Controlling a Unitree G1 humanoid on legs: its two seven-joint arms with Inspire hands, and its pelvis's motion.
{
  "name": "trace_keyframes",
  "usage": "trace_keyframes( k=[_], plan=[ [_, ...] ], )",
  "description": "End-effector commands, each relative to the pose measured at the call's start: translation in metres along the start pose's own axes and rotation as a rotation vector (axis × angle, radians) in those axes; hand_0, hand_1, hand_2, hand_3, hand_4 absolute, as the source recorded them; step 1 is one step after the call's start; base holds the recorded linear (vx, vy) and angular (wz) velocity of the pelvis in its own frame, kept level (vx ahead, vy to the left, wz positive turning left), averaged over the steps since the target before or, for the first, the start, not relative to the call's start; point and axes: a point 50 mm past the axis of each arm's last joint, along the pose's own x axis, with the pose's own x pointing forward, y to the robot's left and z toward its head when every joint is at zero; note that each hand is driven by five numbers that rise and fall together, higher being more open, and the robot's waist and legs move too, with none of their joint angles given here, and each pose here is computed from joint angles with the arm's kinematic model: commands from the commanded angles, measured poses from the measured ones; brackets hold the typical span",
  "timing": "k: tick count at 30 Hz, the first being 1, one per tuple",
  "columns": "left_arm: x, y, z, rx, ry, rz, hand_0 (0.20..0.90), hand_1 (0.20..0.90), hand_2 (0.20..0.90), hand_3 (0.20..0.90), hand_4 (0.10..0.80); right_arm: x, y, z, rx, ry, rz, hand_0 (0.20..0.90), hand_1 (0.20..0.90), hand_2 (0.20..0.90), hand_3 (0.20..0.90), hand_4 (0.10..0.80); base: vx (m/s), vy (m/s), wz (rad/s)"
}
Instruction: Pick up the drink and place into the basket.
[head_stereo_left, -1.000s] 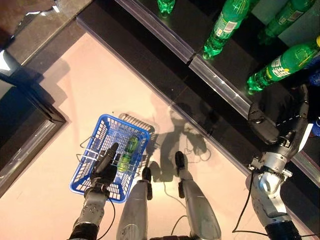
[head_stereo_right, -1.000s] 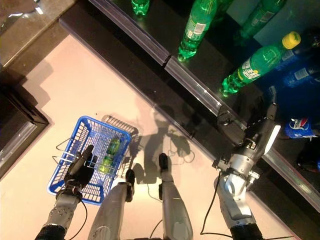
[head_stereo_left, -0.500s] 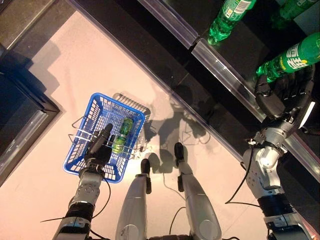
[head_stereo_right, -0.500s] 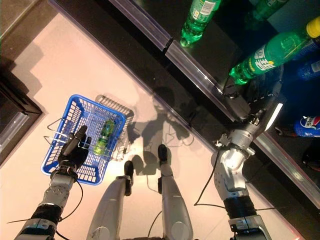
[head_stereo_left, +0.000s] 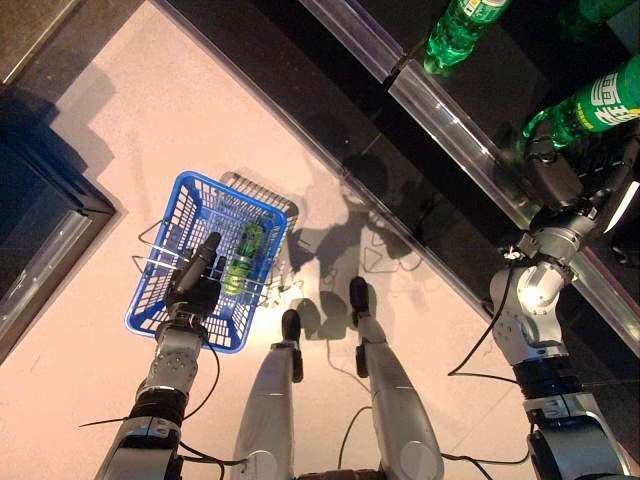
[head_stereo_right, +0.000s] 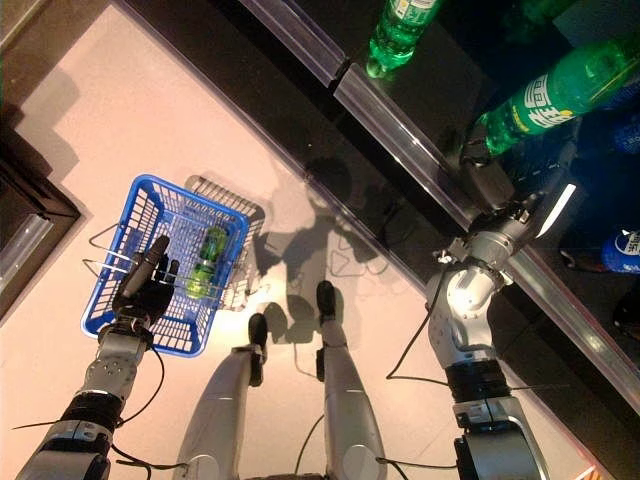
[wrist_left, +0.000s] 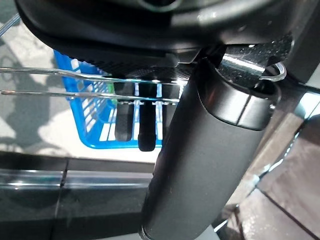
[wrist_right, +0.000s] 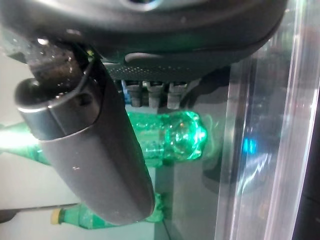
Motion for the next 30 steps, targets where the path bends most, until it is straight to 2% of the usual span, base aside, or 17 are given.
trace_keyframes(
  k=[1,18,30],
  plan=[
    [0.009,-0.055,0.059,0.0,-0.225,-0.249,0.3,0.3,0.3,0.2,0.1,0.036,0.001,0.064,0.066,-0.291,0.029,0.9,0.9,0.9,0.9,0.8,0.0,0.0,0.0],
    [0.016,-0.059,0.051,-0.018,-0.179,-0.251,0.3,0.3,0.3,0.2,0.1,0.075,-0.004,0.074,0.003,-0.282,0.021,0.9,0.9,0.9,0.9,0.8,0.0,0.006,0.01],
    [0.015,-0.052,0.042,-0.022,-0.147,-0.243,0.3,0.3,0.3,0.2,0.1,0.086,-0.006,0.072,-0.095,-0.239,0.089,0.9,0.9,0.9,0.9,0.8,0.008,0.002,0.03]
  ],
)
